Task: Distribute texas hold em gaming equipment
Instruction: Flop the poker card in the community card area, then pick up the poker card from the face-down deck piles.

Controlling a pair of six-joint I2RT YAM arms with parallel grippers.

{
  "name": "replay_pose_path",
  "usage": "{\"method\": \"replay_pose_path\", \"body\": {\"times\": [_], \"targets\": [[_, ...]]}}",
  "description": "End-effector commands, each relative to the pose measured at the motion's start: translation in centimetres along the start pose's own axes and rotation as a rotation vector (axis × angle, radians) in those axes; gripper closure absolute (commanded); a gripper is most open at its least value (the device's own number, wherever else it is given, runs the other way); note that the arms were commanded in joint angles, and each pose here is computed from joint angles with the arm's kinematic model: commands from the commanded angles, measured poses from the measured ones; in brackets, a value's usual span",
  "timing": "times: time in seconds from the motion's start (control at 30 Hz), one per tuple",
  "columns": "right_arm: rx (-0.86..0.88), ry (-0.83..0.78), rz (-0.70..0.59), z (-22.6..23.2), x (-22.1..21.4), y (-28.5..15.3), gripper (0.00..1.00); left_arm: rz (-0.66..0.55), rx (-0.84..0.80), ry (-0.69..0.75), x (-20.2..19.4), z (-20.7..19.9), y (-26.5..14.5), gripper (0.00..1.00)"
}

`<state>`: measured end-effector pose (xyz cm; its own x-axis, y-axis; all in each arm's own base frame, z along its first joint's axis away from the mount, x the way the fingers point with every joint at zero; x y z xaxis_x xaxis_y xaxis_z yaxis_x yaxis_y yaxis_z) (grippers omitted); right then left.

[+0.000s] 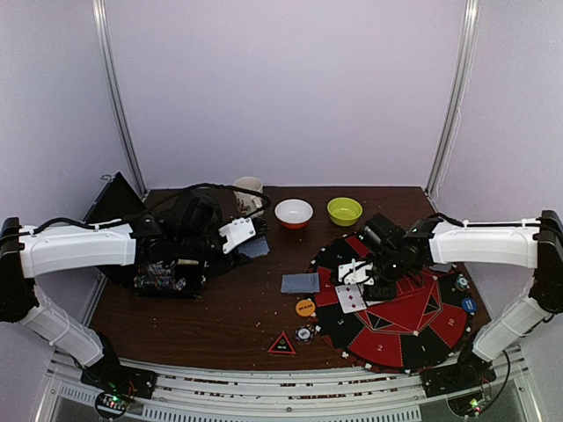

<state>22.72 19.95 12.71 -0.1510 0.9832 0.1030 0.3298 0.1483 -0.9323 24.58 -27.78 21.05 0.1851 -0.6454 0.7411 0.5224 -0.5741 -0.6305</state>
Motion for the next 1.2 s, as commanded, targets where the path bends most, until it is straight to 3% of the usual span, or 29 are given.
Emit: {"method": "replay_pose_path", "body": {"times": [0.0, 0.07, 0.17, 0.27, 0.33, 0.47, 0.8, 1.07, 1.17], "targets": [[-0.231, 0.334, -0.360, -6.7, 3.5, -6.4, 0.16, -0.058, 0.003, -0.003, 1.3, 0.1, -0.5, 0.55], [-0.227, 0.546, -0.578, -9.5, 4.9, -8.8, 0.08, -0.060, 0.002, -0.003, 1.3, 0.1, -0.5, 0.55], [-0.071, 0.681, -0.901, -11.6, 8.6, -11.1, 0.00, -0.066, 0.002, -0.001, 1.4, 0.1, -0.6, 0.55], [0.081, 0.776, -1.076, -13.2, 11.2, -11.5, 0.02, -0.065, 0.002, -0.001, 1.4, 0.1, -0.6, 0.55], [0.145, 0.826, -1.118, -13.8, 12.9, -10.8, 0.05, -0.067, 0.004, 0.002, 1.4, 0.2, -0.6, 0.55], [0.193, 0.805, -1.061, -13.7, 16.1, -8.4, 0.07, -0.067, 0.012, 0.004, 1.4, 0.2, -0.7, 0.55], [0.301, 0.776, -1.091, -12.5, 19.7, -5.5, 0.09, -0.061, 0.010, 0.003, 1.3, 0.2, -0.5, 0.55], [0.192, 0.791, -0.930, -13.1, 19.5, -2.8, 0.20, -0.064, 0.005, 0.003, 1.3, 0.1, -0.6, 0.55], [0.168, 0.785, -0.897, -13.3, 19.3, -2.7, 0.28, -0.063, 0.004, 0.003, 1.3, 0.1, -0.6, 0.55]]}}
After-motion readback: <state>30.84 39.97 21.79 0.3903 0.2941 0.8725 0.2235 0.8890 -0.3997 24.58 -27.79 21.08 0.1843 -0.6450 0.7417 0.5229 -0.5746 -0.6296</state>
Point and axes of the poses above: each gripper's point midway between its finger pads, its own y axis out along the fingers, its own z axis along the line the jaws close on, x = y × z, the point moved 6 cm from there along -y, back along the fingers, and after that the axes turned 12 degrees about -y, right-handed, at the moved point
